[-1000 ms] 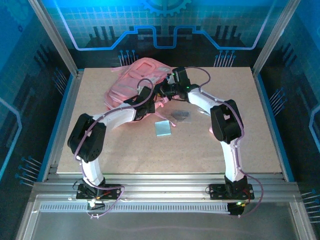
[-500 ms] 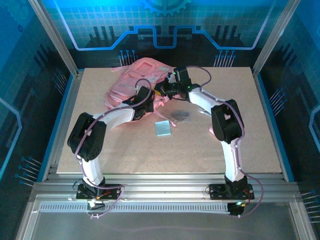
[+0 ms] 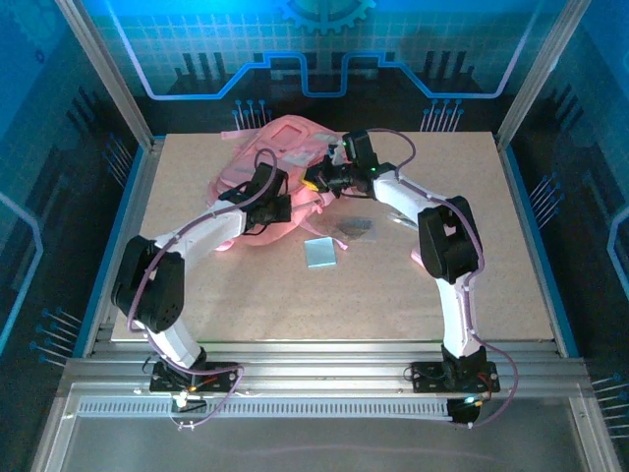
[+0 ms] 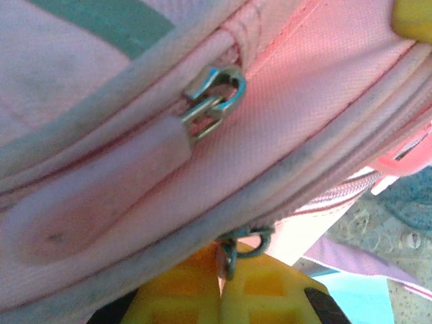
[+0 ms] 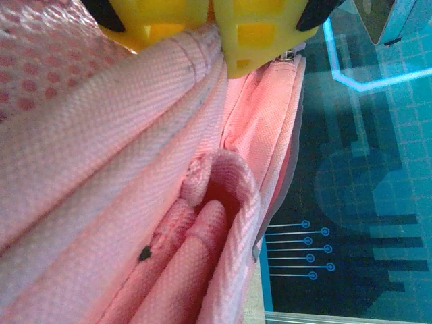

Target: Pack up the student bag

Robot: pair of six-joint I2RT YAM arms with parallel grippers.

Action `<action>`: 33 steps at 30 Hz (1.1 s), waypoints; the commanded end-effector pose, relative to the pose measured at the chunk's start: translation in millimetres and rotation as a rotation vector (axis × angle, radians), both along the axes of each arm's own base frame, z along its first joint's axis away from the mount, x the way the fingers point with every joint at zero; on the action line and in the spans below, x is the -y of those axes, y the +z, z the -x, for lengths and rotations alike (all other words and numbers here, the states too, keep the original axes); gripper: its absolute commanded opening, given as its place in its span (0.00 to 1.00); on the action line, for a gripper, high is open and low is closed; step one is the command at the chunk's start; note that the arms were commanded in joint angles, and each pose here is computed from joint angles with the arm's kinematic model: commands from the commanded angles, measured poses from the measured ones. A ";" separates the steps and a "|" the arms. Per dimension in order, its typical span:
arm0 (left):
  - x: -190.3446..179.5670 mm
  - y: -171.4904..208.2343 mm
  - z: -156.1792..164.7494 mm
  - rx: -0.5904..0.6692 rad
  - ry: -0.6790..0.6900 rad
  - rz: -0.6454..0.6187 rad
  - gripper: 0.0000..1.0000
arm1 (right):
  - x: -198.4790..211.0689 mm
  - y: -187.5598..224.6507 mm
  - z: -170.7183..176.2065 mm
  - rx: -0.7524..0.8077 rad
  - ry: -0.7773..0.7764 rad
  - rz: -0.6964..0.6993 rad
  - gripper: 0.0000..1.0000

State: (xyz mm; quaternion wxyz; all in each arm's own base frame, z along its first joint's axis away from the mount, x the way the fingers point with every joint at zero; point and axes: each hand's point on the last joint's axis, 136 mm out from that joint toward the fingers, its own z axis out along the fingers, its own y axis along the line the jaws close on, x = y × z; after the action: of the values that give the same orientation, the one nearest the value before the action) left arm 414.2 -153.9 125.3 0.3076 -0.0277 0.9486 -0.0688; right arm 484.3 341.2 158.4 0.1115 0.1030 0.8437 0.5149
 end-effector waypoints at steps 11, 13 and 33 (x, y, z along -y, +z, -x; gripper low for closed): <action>-102.3 10.6 39.6 -0.246 0.053 -0.306 0.00 | 81.1 22.4 -50.4 0.130 -0.123 0.173 0.00; -107.3 13.9 41.5 -0.233 0.070 -0.278 0.00 | 85.3 18.5 -57.5 0.119 -0.131 0.170 0.00; 66.5 52.3 9.6 0.169 0.050 0.369 0.63 | 23.5 50.7 -34.5 0.085 -0.069 -0.039 0.00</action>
State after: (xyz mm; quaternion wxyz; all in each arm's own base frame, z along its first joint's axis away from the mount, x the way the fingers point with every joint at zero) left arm 379.4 -206.5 162.0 0.3289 -0.0600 0.9232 -0.1896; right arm 509.8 303.7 150.3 0.0997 0.1416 0.8575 0.4845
